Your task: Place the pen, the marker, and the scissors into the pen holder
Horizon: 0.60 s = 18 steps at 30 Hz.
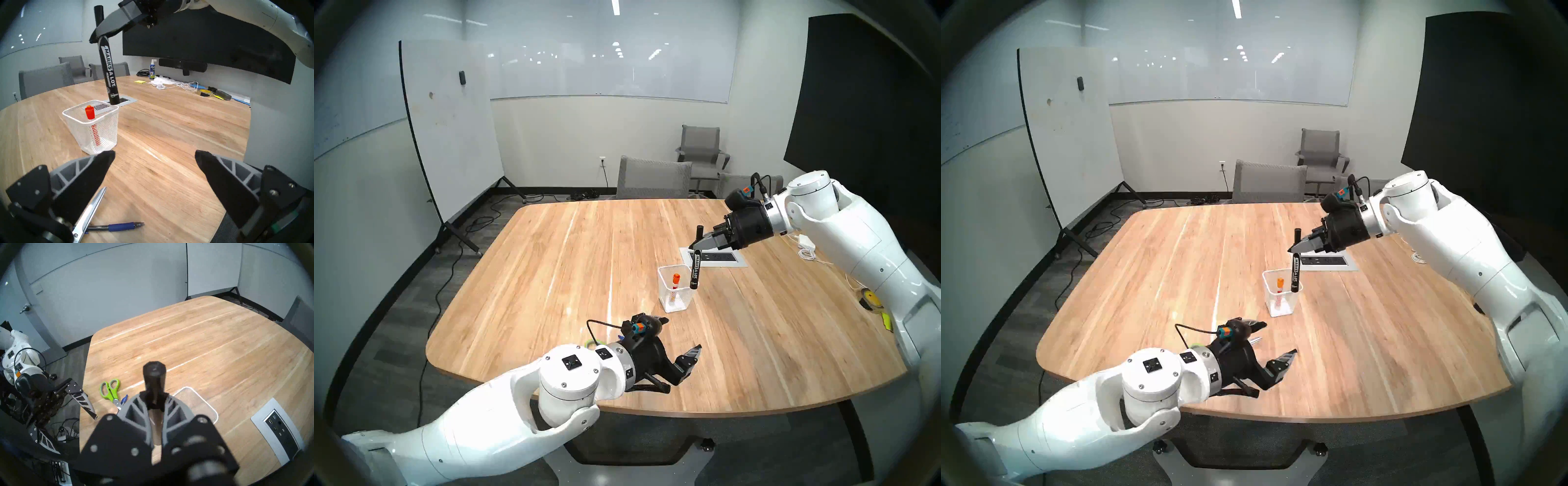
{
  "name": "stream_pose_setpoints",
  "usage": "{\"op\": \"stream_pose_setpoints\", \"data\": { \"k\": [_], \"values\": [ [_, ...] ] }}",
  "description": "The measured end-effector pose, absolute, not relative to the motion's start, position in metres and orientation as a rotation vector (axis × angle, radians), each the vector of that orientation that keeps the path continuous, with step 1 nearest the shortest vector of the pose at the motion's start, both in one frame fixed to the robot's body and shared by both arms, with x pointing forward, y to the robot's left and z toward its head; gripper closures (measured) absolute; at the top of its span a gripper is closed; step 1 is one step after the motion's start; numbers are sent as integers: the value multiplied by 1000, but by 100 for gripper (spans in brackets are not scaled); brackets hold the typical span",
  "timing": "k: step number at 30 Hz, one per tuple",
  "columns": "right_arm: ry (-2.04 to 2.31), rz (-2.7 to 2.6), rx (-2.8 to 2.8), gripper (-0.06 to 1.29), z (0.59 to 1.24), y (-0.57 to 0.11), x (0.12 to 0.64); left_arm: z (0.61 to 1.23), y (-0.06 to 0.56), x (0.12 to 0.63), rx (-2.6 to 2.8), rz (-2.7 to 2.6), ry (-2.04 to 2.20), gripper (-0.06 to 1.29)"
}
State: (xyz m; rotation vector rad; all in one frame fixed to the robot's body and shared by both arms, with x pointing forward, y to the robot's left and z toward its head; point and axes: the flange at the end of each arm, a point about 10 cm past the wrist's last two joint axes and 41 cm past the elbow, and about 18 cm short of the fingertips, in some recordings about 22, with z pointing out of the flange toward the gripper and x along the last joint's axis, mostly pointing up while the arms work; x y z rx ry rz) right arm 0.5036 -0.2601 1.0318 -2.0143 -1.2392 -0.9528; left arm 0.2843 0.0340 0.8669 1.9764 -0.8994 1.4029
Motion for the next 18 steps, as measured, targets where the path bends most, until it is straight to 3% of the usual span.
{"op": "stream_pose_setpoints", "data": {
  "k": [18],
  "values": [
    [-1188, -1043, -2036, 117, 1016, -251, 527, 867, 34, 284, 1972, 1401, -902, -4]
  ]
}}
